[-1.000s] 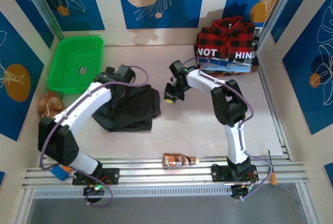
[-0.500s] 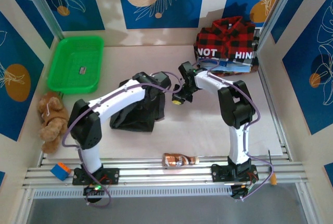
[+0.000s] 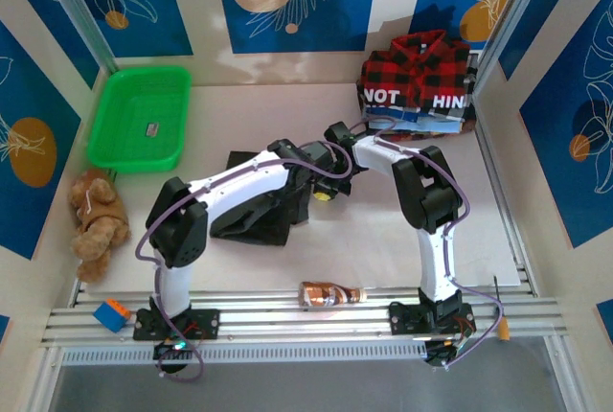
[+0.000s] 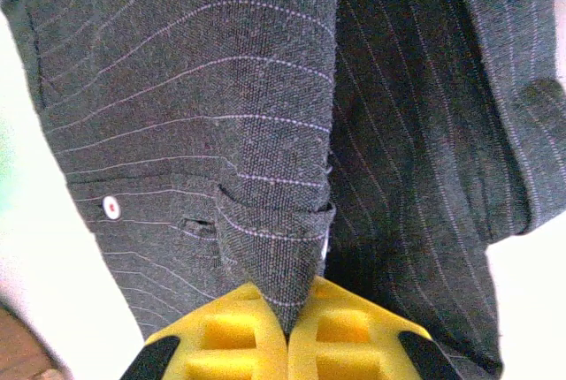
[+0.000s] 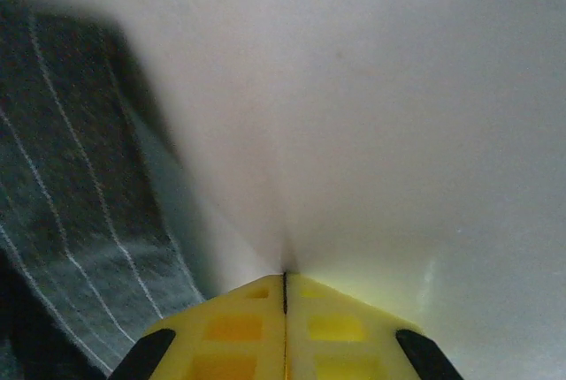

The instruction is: Fold and stack the long sleeve shirts

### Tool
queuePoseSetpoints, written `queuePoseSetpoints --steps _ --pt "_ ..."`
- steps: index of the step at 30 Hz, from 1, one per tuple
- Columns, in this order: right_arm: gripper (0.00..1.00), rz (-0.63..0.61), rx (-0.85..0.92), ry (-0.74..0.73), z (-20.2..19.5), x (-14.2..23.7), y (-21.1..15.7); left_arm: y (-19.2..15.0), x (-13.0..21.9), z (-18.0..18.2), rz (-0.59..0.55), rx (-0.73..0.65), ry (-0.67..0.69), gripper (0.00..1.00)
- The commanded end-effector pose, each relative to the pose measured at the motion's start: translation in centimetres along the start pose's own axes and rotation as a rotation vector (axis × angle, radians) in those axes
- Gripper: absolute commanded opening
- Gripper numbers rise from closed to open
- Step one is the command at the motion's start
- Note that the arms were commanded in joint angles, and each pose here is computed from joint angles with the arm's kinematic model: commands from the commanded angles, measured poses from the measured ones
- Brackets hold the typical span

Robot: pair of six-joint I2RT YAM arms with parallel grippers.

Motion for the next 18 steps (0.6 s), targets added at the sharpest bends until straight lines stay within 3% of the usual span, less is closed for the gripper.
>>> queuePoseSetpoints --steps 1,5,10,15,18 --pt "0.11 0.024 -0.072 -0.020 -1.9 -1.6 0.2 -0.4 -0.4 -1.5 0.023 0.046 -0.101 0.07" --pt "0.18 0.016 -0.087 -0.017 -2.3 -1.3 0.5 -0.2 -0.6 -2.5 0.021 0.102 -0.217 0.21" --pt "0.29 -0.012 -0.145 -0.017 -4.3 0.3 0.5 -0.3 1.8 -2.4 -0.042 0.186 -0.422 0.44" --pt "0.46 -0.068 -0.133 0.052 -5.2 3.2 0.0 -0.8 6.0 0.9 -0.168 0.376 -0.661 0.68" --pt "0.55 -0.110 -0.046 0.155 -4.0 4.4 -0.5 -1.3 6.5 4.4 -0.189 0.530 -0.708 0.78"
Point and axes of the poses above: each hand's point on the last joint's axis, 136 mm out from that joint toward the fingers, its own x axis back along the fingers, its own z axis along the line the jaws close on, y = z × x, the point moved 10 cm from there along x, back along the fingers, and after that the axes turned 9 degrees about x, right-handed, at the moved point
